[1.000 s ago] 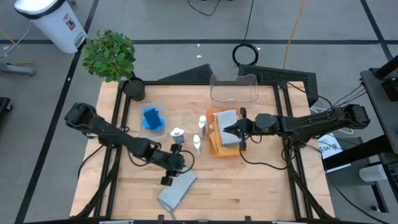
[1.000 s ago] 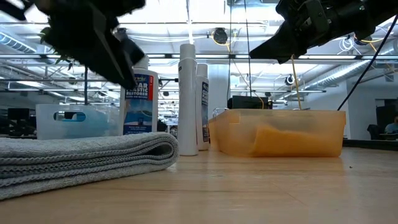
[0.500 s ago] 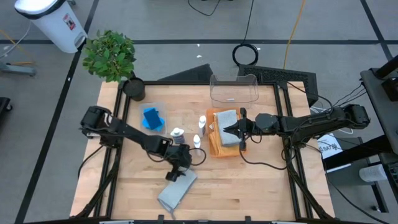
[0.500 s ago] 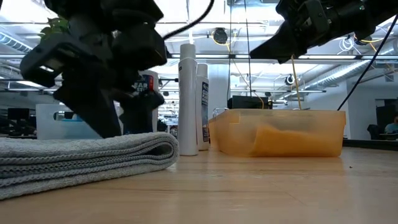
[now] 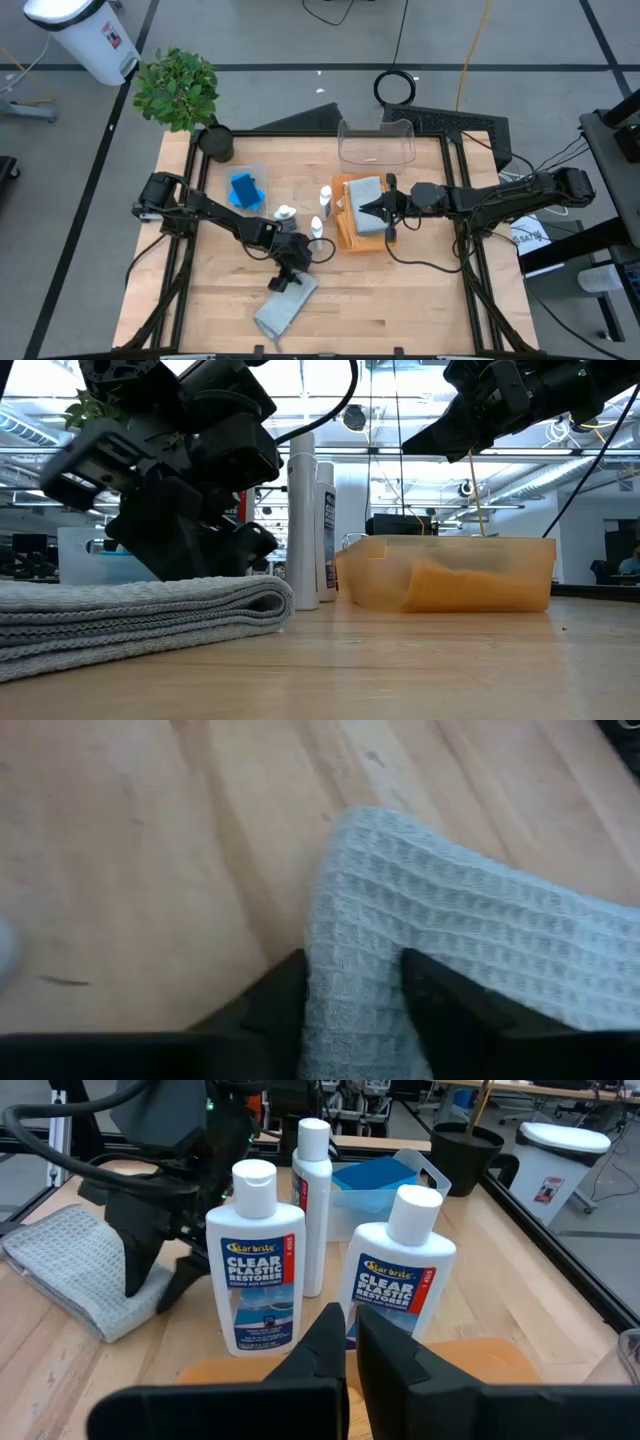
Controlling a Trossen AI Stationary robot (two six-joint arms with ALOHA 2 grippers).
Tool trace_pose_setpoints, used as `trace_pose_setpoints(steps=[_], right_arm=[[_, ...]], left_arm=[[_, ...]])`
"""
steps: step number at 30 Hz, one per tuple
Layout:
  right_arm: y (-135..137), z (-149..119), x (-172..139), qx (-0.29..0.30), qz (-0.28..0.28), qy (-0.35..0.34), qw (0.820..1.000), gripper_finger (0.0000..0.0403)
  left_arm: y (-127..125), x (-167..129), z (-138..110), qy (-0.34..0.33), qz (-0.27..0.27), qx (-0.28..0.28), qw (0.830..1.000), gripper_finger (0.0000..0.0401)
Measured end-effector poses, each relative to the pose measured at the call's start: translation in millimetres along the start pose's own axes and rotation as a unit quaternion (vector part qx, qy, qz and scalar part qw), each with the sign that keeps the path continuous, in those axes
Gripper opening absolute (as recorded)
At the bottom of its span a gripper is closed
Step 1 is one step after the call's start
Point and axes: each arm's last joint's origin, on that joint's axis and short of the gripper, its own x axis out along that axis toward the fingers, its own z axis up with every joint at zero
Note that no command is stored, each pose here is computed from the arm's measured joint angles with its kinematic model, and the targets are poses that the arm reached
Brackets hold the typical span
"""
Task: Pick & Place Kitchen Items
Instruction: Put the gray microfiber cloth into the orange bin
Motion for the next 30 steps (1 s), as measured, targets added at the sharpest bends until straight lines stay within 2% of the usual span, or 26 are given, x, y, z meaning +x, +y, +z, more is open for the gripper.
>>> trace_pose_setpoints(steps=[5, 7, 12, 16, 20, 23, 26, 30], right_arm=[[0, 0, 0, 0.0, 0.0, 0.0, 1.0, 0.0004], [0, 0, 0, 0.0, 0.0, 0.0, 1.0, 0.0004], [0, 0, 0, 0.0, 0.0, 0.0, 1.0, 0.0004], [0, 0, 0, 0.0, 0.0, 0.0, 1.0, 0.0004], [0, 0, 0, 0.0, 0.0, -0.001, 1.0, 0.0004], [0, 1, 0, 0.001, 0.0, -0.003, 1.0, 0.0004], [0, 1, 0, 0.001, 0.0, -0.006, 1.0, 0.0004], [0, 4, 0, 0.002, -0.002, -0.02, 1.0, 0.0004]], left_arm=[[-1, 0, -1, 0.005, -0.006, -0.013, 1.0, 0.0047], [-1, 0, -2, 0.008, -0.006, -0.016, 1.0, 0.0019], [-6, -2, 0, 0.006, 0.001, -0.018, 1.0, 0.003], [-19, -19, 4, -0.005, 0.012, -0.006, 1.0, 0.0015], [-43, -53, 25, -0.088, 0.048, 0.037, 0.994, 0.0016], [-59, -75, 34, -0.146, 0.106, 0.059, 0.982, 0.002], [-72, -96, 42, -0.204, 0.167, 0.077, 0.962, 0.0017], [-80, -112, 51, -0.239, 0.22, 0.093, 0.941, 0.0016]])
